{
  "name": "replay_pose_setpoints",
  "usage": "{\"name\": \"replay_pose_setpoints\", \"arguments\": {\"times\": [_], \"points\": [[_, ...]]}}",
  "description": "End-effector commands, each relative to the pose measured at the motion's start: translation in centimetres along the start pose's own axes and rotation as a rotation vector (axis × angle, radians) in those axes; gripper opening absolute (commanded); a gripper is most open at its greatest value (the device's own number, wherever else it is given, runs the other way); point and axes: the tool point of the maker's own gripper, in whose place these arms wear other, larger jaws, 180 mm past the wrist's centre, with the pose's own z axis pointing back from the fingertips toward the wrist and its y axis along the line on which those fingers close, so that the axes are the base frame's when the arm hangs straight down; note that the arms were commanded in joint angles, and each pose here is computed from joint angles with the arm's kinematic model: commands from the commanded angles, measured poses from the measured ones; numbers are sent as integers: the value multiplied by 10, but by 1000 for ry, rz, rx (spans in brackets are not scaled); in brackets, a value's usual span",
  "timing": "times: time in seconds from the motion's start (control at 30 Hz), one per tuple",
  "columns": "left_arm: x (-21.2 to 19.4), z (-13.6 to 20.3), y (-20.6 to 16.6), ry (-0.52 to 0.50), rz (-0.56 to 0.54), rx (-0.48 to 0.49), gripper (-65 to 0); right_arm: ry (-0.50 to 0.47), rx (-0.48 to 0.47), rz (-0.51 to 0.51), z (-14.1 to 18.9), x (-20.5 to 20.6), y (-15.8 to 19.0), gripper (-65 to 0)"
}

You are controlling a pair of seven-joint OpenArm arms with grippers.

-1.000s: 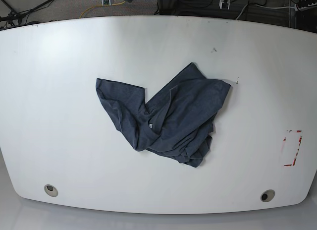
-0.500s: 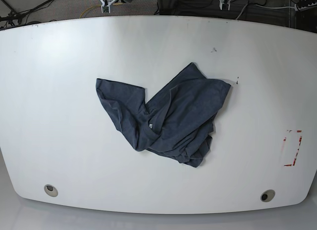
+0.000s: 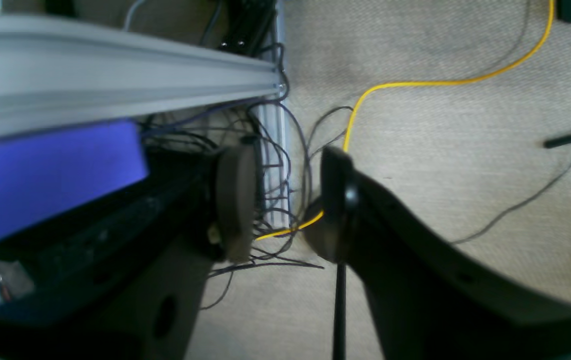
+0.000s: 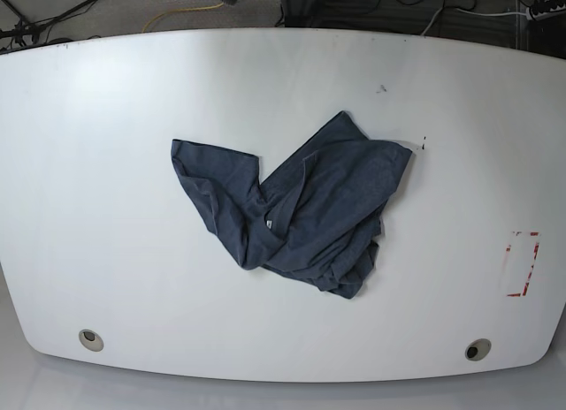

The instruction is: Fold the T-shirt properly

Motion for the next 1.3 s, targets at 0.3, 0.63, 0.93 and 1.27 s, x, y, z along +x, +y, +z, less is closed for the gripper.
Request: {"name": "replay_pose_setpoints", "arguments": {"times": [0.3,0.63,0.93,1.27], "points": [[31,62,45,-178,-50,46,-351,-73,-22,4,64,-12,-1,-441],[65,108,76,-294,36,74,-351,-170,-36,15,125,7,13,-441],[108,148,61,-405,-14,1,-351,-283,0,42,172,48,45,-441],[168,196,38,-556,-30,-61,-350,-507,48,99,199,133,75,-441]]}}
